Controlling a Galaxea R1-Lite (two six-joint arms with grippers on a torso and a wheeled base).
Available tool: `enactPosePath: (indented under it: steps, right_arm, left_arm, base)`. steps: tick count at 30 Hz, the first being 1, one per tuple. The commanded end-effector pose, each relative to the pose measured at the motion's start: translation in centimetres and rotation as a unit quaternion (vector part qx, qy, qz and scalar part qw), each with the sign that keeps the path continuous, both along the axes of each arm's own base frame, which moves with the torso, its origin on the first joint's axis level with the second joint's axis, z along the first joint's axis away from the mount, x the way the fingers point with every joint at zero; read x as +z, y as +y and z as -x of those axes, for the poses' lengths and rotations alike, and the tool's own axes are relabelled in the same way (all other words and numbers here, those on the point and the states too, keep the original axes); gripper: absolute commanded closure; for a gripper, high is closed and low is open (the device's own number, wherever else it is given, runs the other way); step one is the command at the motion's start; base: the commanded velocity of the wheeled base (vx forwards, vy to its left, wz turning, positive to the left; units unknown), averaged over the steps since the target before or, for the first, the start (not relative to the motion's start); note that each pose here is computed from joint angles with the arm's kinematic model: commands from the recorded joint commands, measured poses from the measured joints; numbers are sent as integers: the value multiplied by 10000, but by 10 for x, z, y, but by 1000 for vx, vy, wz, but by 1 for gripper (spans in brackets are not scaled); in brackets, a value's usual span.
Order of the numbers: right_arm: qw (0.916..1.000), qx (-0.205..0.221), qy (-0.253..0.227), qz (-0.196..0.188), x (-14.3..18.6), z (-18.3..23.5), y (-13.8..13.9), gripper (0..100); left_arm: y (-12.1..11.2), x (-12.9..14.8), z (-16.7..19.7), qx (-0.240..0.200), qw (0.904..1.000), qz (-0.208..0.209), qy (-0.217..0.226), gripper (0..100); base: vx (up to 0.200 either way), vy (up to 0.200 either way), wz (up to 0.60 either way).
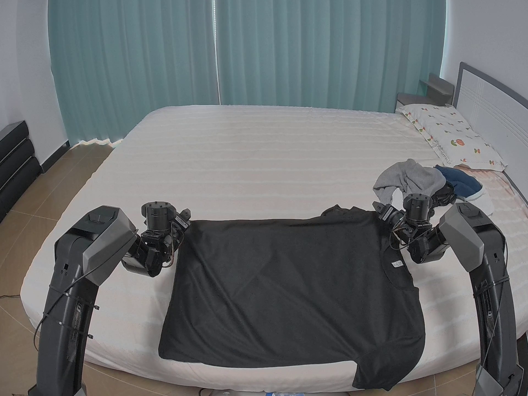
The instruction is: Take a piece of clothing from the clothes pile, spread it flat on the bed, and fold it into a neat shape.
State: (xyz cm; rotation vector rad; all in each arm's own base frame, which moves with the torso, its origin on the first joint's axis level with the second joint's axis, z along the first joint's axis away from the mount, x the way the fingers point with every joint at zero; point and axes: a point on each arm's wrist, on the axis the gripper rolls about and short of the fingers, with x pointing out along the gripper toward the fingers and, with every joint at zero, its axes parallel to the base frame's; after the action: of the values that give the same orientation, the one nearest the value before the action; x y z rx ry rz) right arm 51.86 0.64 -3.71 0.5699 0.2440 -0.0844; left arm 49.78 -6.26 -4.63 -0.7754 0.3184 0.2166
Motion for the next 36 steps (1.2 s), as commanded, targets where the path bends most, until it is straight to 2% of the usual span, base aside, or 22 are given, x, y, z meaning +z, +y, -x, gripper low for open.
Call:
enactPosePath:
  steps: [1, 7, 11, 13, 14, 16, 17, 19, 20, 24, 29, 31, 33, 36]
  right_arm:
    - [10000, -52, 23, -72, 45, 26, -10, 0]
    - [9980, 319, 488, -253, 81, 90, -4, 0]
    - [9950, 508, 785, -357, 91, 134, 2, 0]
    - [9942, 512, 863, -384, 91, 143, 2, 0]
    - [9929, 542, 979, -394, 90, 165, 4, 0]
    - [9926, 574, 989, -409, 92, 176, 6, 0]
    - [9916, 635, 1044, -434, 90, 196, 6, 0]
    - [9910, 662, 1082, -422, 88, 205, 6, 0]
    - [9890, 729, 1226, -399, 80, 226, 8, 0]
    - [9851, 735, 1483, -468, 69, 251, 9, 0]
    - [9773, 829, 1789, -777, 57, 279, 9, 0]
    - [9768, 922, 1744, -834, 57, 283, 10, 0]
    - [9797, 1017, 1506, -846, 60, 285, 10, 0]
    - [9775, 1042, 1621, -863, 55, 289, 10, 0]
  left_arm:
    - [3, 31, 24, -12, 10000, 50, -12, 0]
    - [3, 67, 54, -160, 9998, 85, -5, 0]
    - [6, 78, 92, -230, 9992, 120, 316, 0]
    - [6, 76, 102, -250, 9986, 167, 430, 0]
    - [1, 72, 123, -325, 9969, 365, 613, 0]
    - [-1, 70, 133, -342, 9961, 483, 659, 0]
    - [-4, 67, 150, -359, 9952, 670, 624, 0]
    - [-6, 66, 159, -393, 9948, 710, 620, 0]
    - [-12, 61, 180, -529, 9937, 720, 676, 0]
    - [-18, 57, 210, -735, 9915, 683, 826, 0]
    - [-16, 56, 233, -698, 9883, 807, 1090, 0]
    - [-16, 56, 235, -666, 9872, 926, 1113, 0]
    - [-16, 53, 240, -677, 9848, 1014, 1240, 0]
    - [-18, 48, 247, -772, 9818, 996, 1422, 0]
  base:
    - [0, 0, 0]
    - [0, 0, 0]
    - [0, 0, 0]
    - [0, 0, 0]
    - [0, 0, 0]
    - [0, 0, 0]
    - [0, 0, 0]
    - [0, 0, 0]
    - [0, 0, 0]
    - [0, 0, 0]
    - [0, 0, 0]
    - [0, 0, 0]
    - [0, 0, 0]
    - [-133, 0, 0]
